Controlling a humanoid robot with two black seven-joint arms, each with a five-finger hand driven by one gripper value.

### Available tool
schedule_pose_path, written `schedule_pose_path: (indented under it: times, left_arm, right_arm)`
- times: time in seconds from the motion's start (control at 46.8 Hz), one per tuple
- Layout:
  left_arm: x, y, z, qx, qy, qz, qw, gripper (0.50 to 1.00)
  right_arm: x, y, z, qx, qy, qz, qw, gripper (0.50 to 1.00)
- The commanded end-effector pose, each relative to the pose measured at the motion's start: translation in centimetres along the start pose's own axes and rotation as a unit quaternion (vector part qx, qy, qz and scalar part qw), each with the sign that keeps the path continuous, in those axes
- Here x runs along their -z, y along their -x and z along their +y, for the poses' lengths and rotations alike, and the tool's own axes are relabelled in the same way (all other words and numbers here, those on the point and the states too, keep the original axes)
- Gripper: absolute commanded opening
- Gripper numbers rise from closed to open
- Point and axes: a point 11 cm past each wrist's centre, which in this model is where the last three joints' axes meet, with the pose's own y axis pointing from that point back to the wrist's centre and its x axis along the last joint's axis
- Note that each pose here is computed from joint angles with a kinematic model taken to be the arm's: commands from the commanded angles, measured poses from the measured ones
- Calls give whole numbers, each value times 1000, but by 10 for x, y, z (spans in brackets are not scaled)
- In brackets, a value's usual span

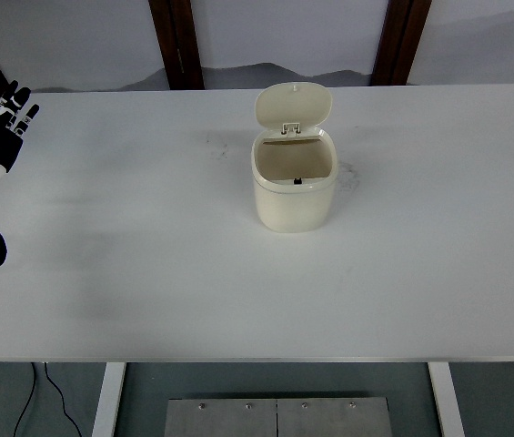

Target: Open trash can

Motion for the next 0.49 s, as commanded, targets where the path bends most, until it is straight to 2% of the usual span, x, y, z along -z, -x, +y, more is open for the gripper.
schedule_pose_path:
  times: [0.0, 0.47]
  left_arm:
    - [1, -5, 2, -10, 4, 10, 1000, 1000]
    - [25, -22, 17, -41, 3, 64, 997, 1000]
  right_arm:
    - [0, 0, 0, 0, 0, 0, 1000, 991]
    - [0, 0, 0, 0, 0, -1, 1000, 991]
